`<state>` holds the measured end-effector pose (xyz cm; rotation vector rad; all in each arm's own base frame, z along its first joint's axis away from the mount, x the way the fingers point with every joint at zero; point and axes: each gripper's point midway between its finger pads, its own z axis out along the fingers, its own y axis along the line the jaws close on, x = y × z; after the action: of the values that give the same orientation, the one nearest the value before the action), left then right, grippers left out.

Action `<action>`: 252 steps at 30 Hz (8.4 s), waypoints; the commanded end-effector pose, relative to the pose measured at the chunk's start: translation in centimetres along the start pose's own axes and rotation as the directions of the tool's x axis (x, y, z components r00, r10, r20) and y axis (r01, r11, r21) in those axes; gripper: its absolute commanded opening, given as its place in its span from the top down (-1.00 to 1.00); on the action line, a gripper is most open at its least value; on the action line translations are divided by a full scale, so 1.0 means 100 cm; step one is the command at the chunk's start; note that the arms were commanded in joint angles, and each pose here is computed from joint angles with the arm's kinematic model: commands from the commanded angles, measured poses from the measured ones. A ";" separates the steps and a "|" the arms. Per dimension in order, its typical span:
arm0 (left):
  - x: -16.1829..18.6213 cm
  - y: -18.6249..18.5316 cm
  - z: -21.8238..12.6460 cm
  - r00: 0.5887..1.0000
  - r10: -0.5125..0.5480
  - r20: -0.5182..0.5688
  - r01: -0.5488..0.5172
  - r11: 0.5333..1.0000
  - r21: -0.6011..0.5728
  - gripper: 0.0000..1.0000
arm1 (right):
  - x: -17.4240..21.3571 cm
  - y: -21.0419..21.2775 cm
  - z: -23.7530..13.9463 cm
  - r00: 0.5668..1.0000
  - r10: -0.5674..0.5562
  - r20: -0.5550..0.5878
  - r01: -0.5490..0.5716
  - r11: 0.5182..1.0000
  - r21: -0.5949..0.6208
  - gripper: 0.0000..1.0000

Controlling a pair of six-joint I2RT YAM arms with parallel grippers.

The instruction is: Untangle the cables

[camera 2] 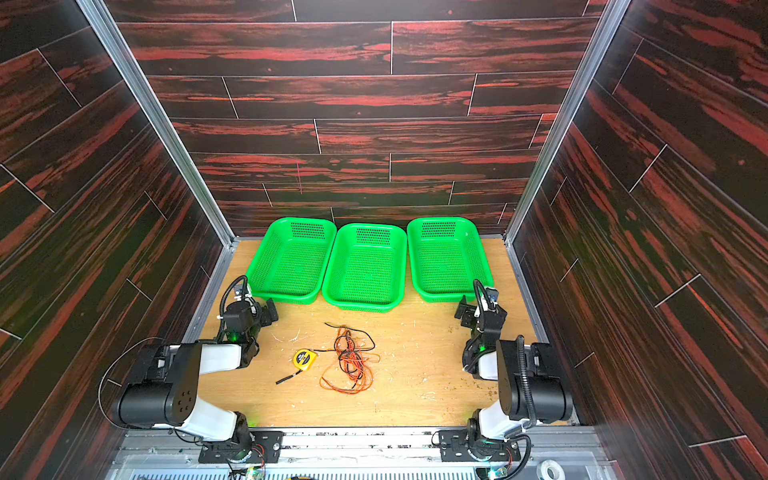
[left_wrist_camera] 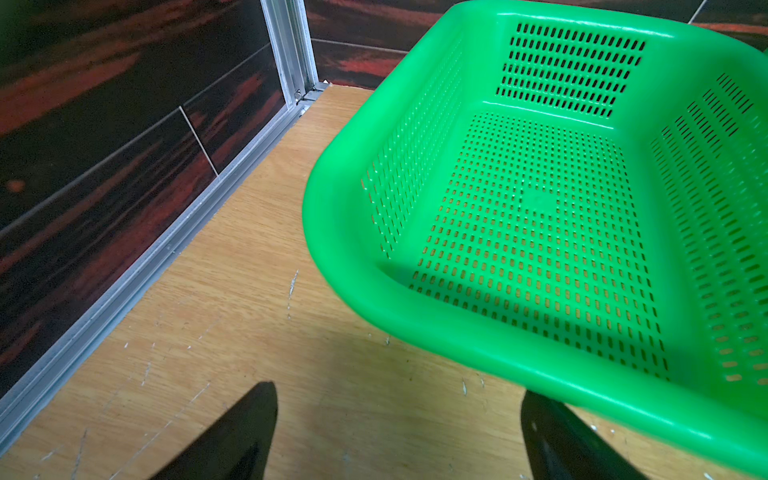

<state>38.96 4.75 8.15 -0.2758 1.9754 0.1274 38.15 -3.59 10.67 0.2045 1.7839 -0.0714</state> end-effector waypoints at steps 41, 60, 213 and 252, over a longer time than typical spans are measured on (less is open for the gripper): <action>-0.020 -0.172 -0.143 0.952 0.069 -0.300 0.161 0.719 0.676 -0.49 | -0.025 0.226 -0.134 0.907 -0.332 -0.258 -0.007 0.602 -0.798 -0.39; 0.013 -0.207 -0.143 0.921 0.227 -0.317 0.077 0.692 0.718 -0.48 | 0.053 0.330 -0.232 0.718 -0.563 -0.410 -0.338 0.232 -0.912 0.12; 0.027 -0.221 -0.169 0.891 0.452 0.053 -0.375 0.662 0.649 -0.07 | -0.030 0.222 -0.147 0.822 -0.486 -0.296 0.143 0.679 -0.720 1.00; -0.032 -0.227 -0.174 0.819 0.562 0.112 -0.513 0.632 0.580 1.00 | 0.029 0.191 -0.155 0.730 -0.543 -0.414 0.193 0.746 -0.638 1.00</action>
<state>30.18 -21.44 15.41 0.7650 2.0851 -0.1790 26.77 17.66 13.48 -0.6099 2.3397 0.2579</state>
